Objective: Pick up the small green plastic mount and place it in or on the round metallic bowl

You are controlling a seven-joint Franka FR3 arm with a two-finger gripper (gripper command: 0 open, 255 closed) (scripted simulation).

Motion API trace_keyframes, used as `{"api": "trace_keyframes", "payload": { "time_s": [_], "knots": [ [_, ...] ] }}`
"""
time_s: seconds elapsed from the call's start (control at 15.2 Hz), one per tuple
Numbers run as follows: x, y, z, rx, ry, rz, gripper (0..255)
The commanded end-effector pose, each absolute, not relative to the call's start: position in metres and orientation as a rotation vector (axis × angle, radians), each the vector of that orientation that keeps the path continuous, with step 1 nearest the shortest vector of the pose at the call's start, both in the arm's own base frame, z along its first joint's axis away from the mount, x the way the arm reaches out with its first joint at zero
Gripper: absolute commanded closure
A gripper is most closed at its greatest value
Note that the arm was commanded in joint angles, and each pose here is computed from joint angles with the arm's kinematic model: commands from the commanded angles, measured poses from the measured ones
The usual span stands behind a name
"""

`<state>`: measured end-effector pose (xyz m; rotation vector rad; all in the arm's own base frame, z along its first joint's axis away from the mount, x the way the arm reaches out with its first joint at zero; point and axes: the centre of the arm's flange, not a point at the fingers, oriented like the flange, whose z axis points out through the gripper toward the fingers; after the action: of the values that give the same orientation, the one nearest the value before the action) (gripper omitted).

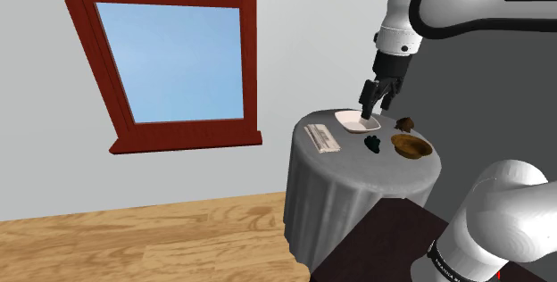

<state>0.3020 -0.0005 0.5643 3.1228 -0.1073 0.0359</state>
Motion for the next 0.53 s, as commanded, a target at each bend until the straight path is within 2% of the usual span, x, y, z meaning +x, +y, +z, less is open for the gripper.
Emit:
{"api": "trace_keyframes", "payload": {
  "time_s": [0.0, 0.46],
  "knots": [
    [0.302, -0.001, 0.564, 3.123, -0.107, 0.036, 0],
    [0.324, -0.075, 0.513, 3.128, -0.097, 0.03, 0]
  ]
}}
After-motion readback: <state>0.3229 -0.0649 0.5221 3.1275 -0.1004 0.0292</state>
